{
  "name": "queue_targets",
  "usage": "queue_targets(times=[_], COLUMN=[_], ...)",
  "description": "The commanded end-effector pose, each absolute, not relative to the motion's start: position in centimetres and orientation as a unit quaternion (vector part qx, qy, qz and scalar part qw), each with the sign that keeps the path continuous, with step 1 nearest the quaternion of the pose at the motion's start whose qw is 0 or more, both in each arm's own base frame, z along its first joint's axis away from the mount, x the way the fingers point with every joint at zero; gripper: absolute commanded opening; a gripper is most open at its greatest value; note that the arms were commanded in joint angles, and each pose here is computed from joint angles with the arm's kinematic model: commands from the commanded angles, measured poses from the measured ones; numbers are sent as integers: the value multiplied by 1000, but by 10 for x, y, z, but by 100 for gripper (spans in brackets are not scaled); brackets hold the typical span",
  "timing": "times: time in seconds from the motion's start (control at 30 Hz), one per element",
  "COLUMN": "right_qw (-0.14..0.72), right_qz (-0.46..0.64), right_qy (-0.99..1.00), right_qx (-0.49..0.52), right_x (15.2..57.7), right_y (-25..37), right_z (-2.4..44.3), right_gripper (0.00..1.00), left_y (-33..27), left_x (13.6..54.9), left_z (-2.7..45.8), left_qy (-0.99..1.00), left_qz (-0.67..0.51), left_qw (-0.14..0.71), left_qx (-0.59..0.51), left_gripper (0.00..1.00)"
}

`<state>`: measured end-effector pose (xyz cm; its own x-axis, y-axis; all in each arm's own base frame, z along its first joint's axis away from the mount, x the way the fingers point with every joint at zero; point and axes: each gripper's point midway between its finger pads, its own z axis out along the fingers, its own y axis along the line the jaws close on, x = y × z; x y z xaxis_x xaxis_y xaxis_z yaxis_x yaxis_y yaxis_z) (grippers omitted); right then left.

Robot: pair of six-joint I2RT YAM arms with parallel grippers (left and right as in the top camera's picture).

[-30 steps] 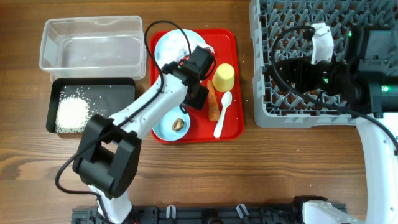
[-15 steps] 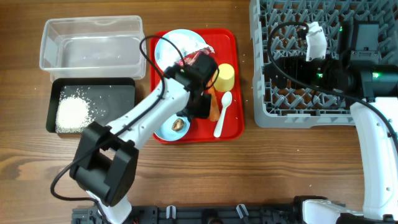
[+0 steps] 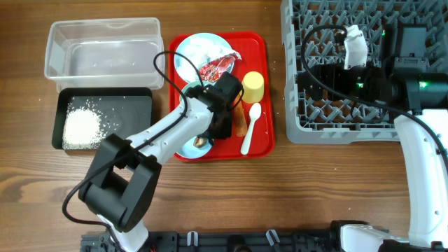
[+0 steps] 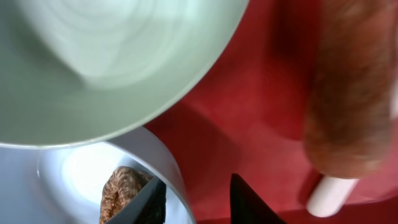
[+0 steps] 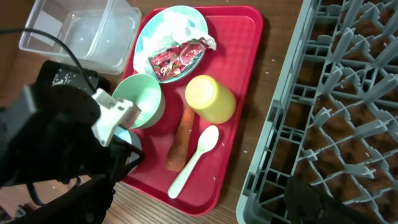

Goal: Sort waste into correct bins and load items into the dishwasher rack
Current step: 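Set the green bowl on the red tray and grasp the blue bowl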

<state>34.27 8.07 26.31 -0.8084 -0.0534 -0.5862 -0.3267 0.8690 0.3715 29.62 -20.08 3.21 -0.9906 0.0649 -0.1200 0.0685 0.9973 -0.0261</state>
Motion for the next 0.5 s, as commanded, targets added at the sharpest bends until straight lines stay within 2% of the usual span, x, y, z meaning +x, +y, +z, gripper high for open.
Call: queue_targets(times=[0.0,0.1,0.17,0.37,0.47], right_qw=[296,296,296,295,295], right_qz=[233,233,233,233,233], right_qy=[921,921,921,921,921], right_qx=[-102,-102,-102,-102,-102], right_x=[346,346,346,346,345], right_y=[81,81,81,81,81], right_z=[267,267,267,267,267], right_gripper=[91,91,91,92,92], left_y=[-198,-200,-202,-203,-201], left_x=[299,301,304,308,309], left_z=[31,31,32,32,33], left_qy=[997,997,996,995,995], left_qz=[-12,-15,-20,-18,-14], left_qw=[71,75,83,92,95], left_qx=[28,28,28,30,30], left_gripper=[25,21,25,24,13])
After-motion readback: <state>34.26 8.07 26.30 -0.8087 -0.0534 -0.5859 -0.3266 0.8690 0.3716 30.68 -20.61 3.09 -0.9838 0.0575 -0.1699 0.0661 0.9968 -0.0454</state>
